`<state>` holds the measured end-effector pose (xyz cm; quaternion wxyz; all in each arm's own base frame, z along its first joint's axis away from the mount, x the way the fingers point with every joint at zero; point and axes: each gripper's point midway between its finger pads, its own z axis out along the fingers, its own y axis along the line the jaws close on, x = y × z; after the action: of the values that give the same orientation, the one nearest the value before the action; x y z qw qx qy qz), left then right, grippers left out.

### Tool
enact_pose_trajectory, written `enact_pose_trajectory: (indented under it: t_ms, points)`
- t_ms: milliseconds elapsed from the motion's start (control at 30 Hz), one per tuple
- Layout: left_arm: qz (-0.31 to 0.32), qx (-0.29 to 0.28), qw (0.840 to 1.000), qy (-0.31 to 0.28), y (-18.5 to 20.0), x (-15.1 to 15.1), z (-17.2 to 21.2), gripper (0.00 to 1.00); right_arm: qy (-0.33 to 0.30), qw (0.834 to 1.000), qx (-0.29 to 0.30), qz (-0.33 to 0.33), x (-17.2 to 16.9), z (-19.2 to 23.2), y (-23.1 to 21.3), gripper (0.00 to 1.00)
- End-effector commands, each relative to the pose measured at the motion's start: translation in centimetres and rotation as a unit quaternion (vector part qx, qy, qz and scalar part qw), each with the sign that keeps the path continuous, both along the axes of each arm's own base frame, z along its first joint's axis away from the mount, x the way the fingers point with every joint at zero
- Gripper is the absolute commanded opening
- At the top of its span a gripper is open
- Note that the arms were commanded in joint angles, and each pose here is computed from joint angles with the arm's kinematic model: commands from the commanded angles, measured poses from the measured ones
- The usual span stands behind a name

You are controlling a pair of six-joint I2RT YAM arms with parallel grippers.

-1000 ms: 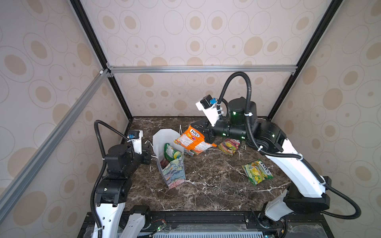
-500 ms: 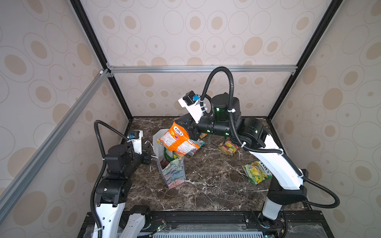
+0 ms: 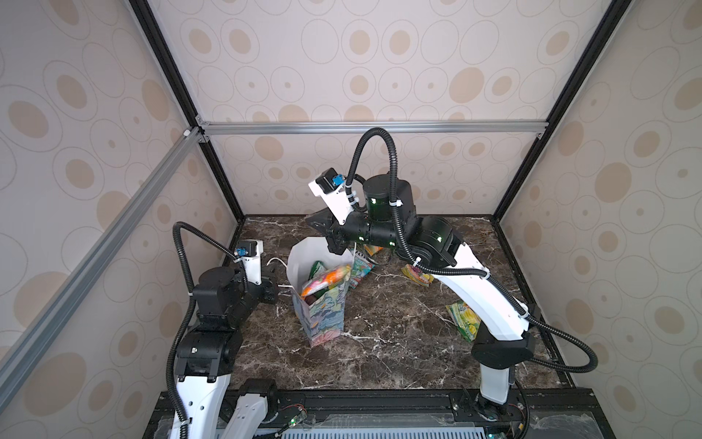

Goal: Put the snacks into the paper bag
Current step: 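Carry the orange packet with the right gripper over the white bag opening, then lower the orange packet into the bag and open the right gripper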

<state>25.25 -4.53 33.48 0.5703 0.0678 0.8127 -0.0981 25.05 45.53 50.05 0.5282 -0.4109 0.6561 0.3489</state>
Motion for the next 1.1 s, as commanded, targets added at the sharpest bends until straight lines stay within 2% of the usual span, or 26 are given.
enact_pose_trajectory:
  t_ms: [0, 133, 267, 333, 367, 467, 567, 633, 933, 1067]
  points:
    - [-0.007, 0.002, 1.0, -0.013, -0.2, -0.4, 0.8, 0.02, -0.024, 0.999, 0.027, 0.003, -0.8, 2.7, -0.7, 0.0]
    - [-0.011, 0.001, 1.0, -0.013, -0.4, -0.2, 0.8, 0.02, -0.029, 0.999, 0.002, -0.015, -0.7, 1.9, -2.0, 0.0]
    - [-0.012, 0.002, 1.0, -0.009, -0.4, 0.1, 0.7, 0.01, -0.011, 0.999, -0.03, 0.006, -1.5, -0.1, -2.0, 0.03]
    - [-0.01, 0.003, 1.0, -0.011, -0.3, 0.0, 0.7, 0.02, -0.002, 0.999, -0.054, 0.006, -1.4, -1.5, -2.0, 0.12]
    - [-0.008, 0.003, 1.0, -0.011, -0.3, 0.0, 0.7, 0.01, 0.002, 0.998, -0.069, -0.005, -1.0, -2.4, -2.2, 0.23]
    - [-0.006, 0.003, 1.0, -0.011, -0.2, -0.2, 0.6, 0.02, 0.018, 0.992, -0.101, -0.077, 0.8, -4.0, -4.0, 0.45]
    - [-0.005, 0.003, 1.0, -0.012, -0.1, -0.2, 0.5, 0.02, 0.003, 0.976, -0.121, -0.18, 3.0, -4.6, -6.6, 0.56]
    - [-0.003, 0.004, 1.0, -0.01, -0.1, -0.2, 0.5, 0.02, 0.001, 0.968, -0.123, -0.216, 3.8, -5.1, -7.6, 0.61]
    - [-0.007, 0.003, 1.0, -0.008, -0.2, -0.1, 0.3, 0.02, 0.022, 0.947, -0.165, -0.274, 6.0, -10.1, -7.2, 0.65]
    - [-0.007, 0.002, 1.0, -0.008, -0.2, -0.1, 0.3, 0.02, 0.035, 0.951, -0.162, -0.263, 6.5, -11.2, -6.1, 0.65]
